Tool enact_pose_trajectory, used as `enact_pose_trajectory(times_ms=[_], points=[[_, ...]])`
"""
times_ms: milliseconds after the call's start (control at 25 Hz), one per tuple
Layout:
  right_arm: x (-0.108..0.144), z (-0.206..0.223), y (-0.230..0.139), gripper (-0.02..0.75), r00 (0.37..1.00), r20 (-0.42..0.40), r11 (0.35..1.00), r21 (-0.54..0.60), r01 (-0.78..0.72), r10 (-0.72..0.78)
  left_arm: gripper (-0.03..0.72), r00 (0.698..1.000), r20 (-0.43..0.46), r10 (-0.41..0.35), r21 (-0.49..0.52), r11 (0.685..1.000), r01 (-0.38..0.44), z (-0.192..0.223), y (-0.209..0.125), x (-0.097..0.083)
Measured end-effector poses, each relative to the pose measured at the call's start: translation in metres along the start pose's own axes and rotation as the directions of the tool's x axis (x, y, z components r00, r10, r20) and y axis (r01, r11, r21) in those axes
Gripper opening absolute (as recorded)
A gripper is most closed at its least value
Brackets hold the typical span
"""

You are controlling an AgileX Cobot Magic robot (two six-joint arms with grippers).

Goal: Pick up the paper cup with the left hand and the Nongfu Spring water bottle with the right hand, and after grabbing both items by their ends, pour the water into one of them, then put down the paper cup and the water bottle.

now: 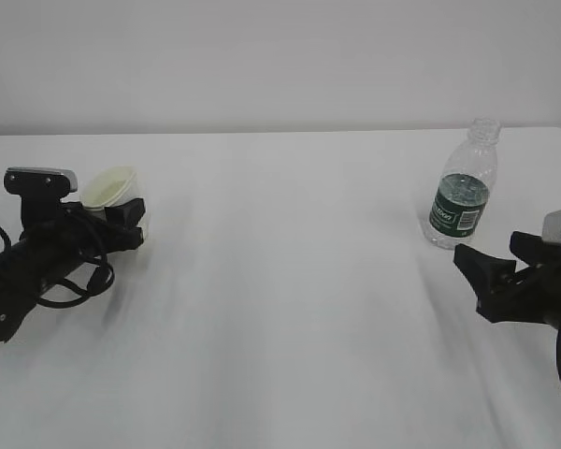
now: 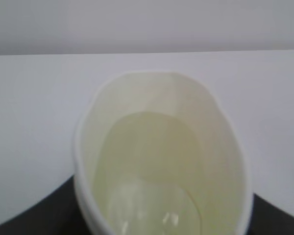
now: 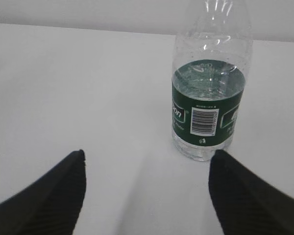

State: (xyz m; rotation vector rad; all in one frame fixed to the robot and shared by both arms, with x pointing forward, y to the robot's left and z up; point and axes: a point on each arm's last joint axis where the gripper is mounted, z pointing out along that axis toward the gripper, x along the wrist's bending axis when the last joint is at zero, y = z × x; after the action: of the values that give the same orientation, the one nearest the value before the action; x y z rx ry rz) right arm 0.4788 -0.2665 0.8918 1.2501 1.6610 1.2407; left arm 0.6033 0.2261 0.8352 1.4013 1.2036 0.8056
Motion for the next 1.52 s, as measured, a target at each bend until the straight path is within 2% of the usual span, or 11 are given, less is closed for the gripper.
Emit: enact_pose_trajectory(times_ms=[160,360,480,720,1120,1520], points=[[0.0,0.0,0.0,0.593,1.0,0.0,1.0,0.0,0.0,0.0,0.42,1.0,0.0,0.0,-0.002,1.0,0.0,0.0,0.0002,0.0],[0.0,0.0,0.0,0.593,1.0,0.0,1.0,0.0,0.0,0.0,0.554,1.0,0.0,0.0,-0.002,1.0,0.0,0.0,0.0002,0.0],[0.0,0.0,0.0,0.593,1.0,0.0,1.0,0.0,0.0,0.0,0.595,1.0,-0.003,-0.001,-0.003,1.0,0.001,0.0,0.0002,0.0002],[0.0,0.0,0.0,0.593,1.0,0.0,1.0,0.0,0.0,0.0,0.607,1.0,-0.005,-0.002,-0.003,1.0,0.002,0.0,0.0003,0.0004],[0.0,0.0,0.0,0.593,1.0,0.0,1.0,0.0,0.0,0.0,0.609,0.996,0.078,0.035,0.01,0.999,-0.036,-0.0002,-0.0011,-0.0071],[0.0,0.0,0.0,0.592,1.0,0.0,1.0,0.0,0.0,0.0,0.609,0.996,0.08,0.033,0.025,0.999,-0.035,-0.0075,-0.0014,-0.0082]])
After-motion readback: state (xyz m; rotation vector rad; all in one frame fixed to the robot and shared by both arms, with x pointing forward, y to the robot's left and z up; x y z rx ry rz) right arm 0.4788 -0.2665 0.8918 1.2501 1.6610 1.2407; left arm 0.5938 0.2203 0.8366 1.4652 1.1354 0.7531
